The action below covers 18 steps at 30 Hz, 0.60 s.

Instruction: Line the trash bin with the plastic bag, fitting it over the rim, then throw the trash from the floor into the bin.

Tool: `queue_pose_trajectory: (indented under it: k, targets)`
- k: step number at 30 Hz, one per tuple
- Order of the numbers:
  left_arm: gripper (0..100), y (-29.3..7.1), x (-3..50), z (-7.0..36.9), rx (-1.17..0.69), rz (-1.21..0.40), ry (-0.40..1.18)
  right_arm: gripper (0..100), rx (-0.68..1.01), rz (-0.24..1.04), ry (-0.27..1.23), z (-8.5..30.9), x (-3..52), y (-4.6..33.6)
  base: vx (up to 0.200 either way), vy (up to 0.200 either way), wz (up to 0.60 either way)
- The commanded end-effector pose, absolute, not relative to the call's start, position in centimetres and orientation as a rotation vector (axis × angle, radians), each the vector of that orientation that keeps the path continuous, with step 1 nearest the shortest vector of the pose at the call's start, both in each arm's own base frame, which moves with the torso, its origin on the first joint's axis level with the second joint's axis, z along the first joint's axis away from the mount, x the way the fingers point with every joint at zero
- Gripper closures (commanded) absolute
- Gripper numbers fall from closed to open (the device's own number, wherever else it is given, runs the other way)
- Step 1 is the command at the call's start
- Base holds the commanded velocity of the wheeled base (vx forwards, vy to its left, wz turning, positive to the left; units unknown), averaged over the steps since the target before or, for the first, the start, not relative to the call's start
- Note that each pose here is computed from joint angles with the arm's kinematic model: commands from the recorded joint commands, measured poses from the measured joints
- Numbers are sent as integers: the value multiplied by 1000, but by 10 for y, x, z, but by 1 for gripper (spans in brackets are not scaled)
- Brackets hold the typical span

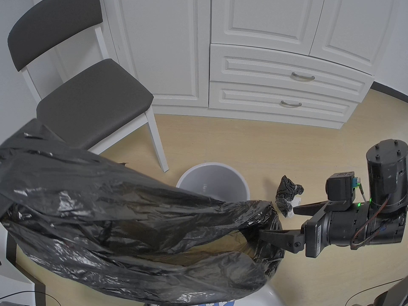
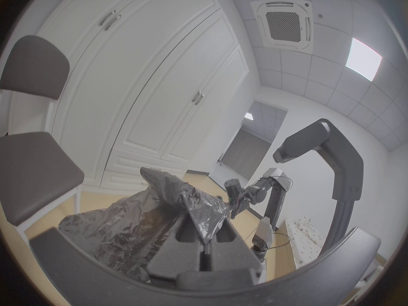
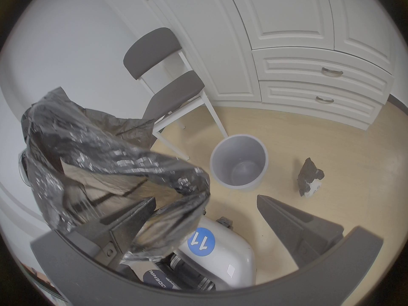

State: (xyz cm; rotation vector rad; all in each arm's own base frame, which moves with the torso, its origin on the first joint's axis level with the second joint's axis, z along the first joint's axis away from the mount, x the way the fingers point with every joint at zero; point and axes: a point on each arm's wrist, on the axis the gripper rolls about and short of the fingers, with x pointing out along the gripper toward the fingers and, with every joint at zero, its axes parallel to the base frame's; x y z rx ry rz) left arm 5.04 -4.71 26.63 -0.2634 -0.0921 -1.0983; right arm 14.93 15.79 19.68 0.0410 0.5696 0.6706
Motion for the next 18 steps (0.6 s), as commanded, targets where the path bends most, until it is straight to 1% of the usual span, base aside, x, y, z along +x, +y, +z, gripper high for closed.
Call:
queue_pose_trajectory:
  k: [1, 7, 10, 15, 18]
  targets:
    - [100, -46, 48, 266, -269, -1097, -115, 0, 19, 689, 598, 190, 148, 164, 0, 0, 0]
    - [100, -45, 48, 266, -269, -1100, -140, 0, 8, 750, 639, 183, 144, 172, 0, 0, 0]
    - [100, -45, 48, 267, -272, -1103, -149, 0, 48, 784, 676, 180, 142, 179, 0, 0, 0]
    - [100, -45, 46, 267, -268, -1106, -156, 0, 56, 787, 743, 168, 143, 192, 0, 0, 0]
    - [100, -43, 44, 268, -268, -1112, -166, 0, 55, 791, 743, 163, 145, 197, 0, 0, 0]
